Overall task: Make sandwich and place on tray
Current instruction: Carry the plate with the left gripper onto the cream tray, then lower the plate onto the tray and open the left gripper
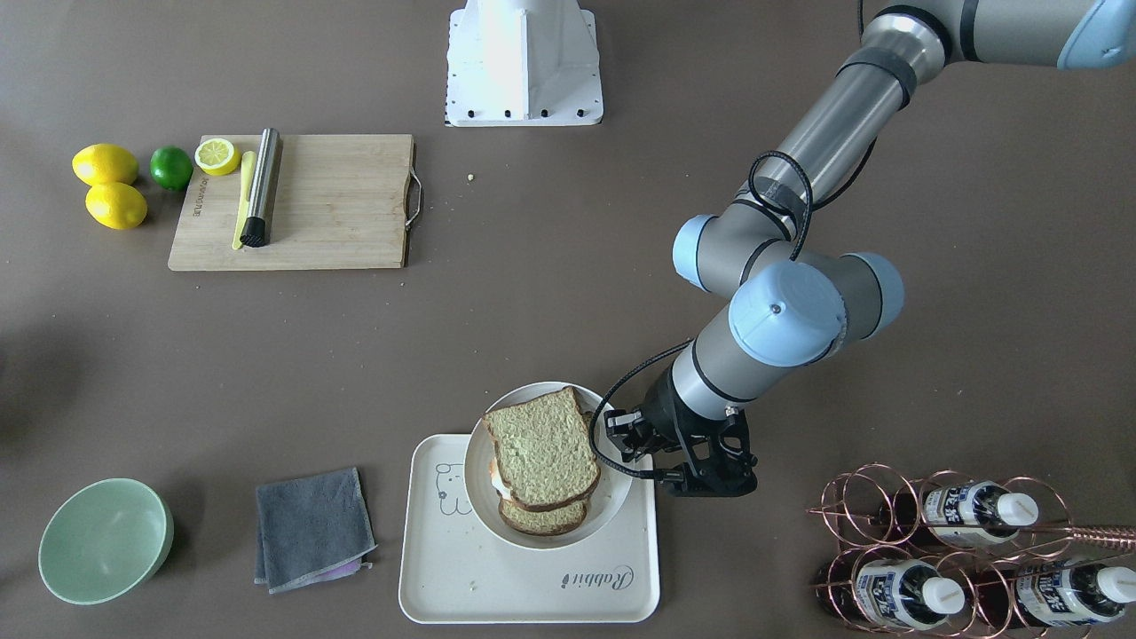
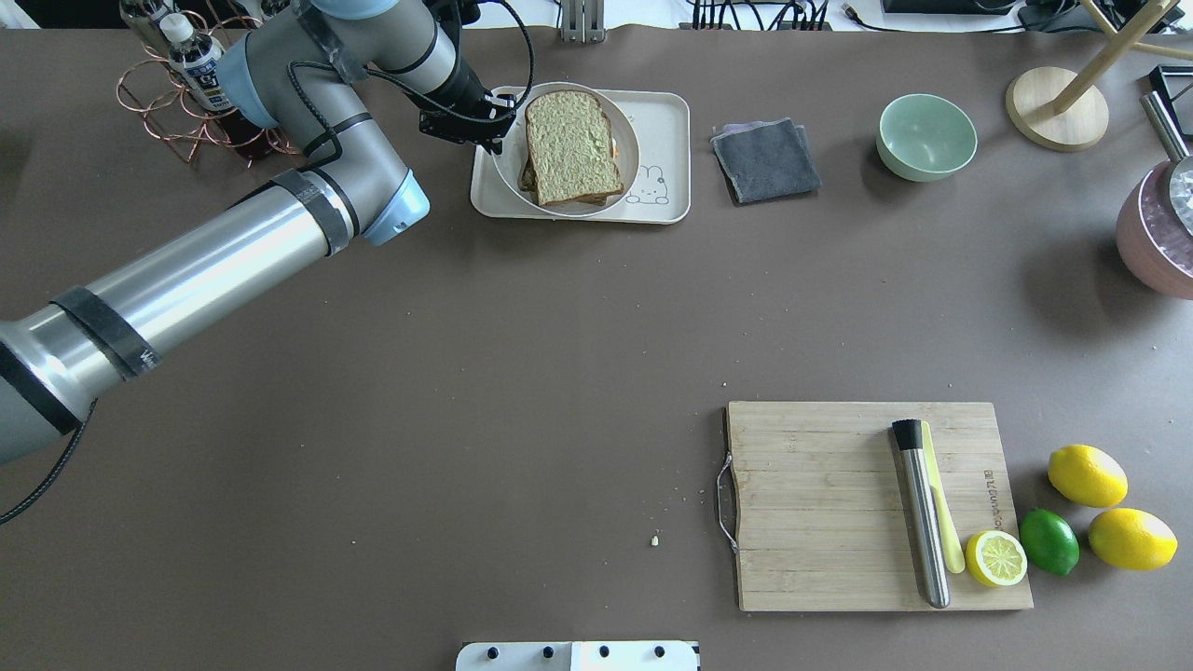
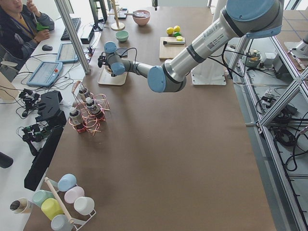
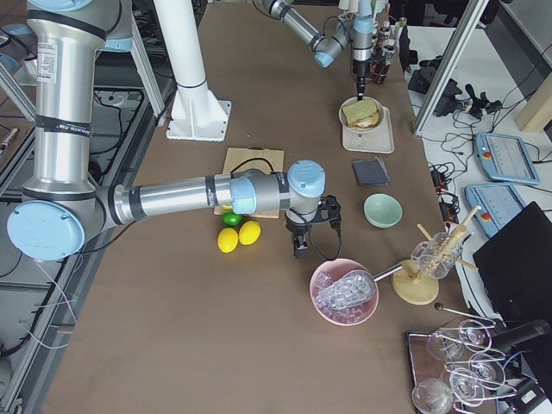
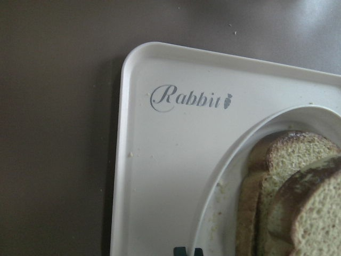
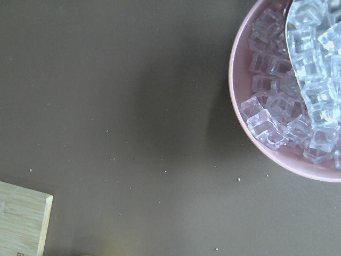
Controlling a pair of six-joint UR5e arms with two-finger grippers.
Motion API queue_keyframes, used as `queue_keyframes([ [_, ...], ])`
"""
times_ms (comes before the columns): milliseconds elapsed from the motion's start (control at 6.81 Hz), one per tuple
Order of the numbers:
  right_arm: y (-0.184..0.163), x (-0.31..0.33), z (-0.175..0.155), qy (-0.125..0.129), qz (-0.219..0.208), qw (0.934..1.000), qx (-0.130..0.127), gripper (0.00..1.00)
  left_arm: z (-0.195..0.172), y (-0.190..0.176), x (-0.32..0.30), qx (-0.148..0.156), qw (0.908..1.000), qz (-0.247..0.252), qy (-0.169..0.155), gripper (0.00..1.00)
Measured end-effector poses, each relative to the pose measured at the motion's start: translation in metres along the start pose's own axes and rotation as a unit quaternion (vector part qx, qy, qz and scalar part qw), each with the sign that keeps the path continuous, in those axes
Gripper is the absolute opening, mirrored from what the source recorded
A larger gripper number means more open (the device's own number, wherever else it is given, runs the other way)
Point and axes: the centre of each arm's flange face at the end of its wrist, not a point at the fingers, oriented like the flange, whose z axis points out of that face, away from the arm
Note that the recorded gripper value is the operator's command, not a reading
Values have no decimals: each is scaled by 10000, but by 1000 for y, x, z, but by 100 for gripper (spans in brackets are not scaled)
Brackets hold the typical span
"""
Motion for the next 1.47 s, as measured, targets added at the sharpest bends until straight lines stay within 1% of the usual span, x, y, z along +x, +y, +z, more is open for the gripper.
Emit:
queue_keyframes([
  [147,5,1,-2,-1,18,10000,9,100,5,-10,3,32,9999,101,-91,0],
  [441,14,1,-3,-4,47,10000,3,100,5,-17,13,87,9997,180,-119,0],
  [1175,29,5,-1,-10,108,9999,-42,100,18,-9,23,321,9990,248,-212,0],
  [1322,30,5,-1,-14,109,9999,-43,100,19,-8,24,337,9989,254,-224,7],
  [1469,30,4,-1,-16,108,9999,-42,100,21,-6,24,350,9988,256,-240,18],
])
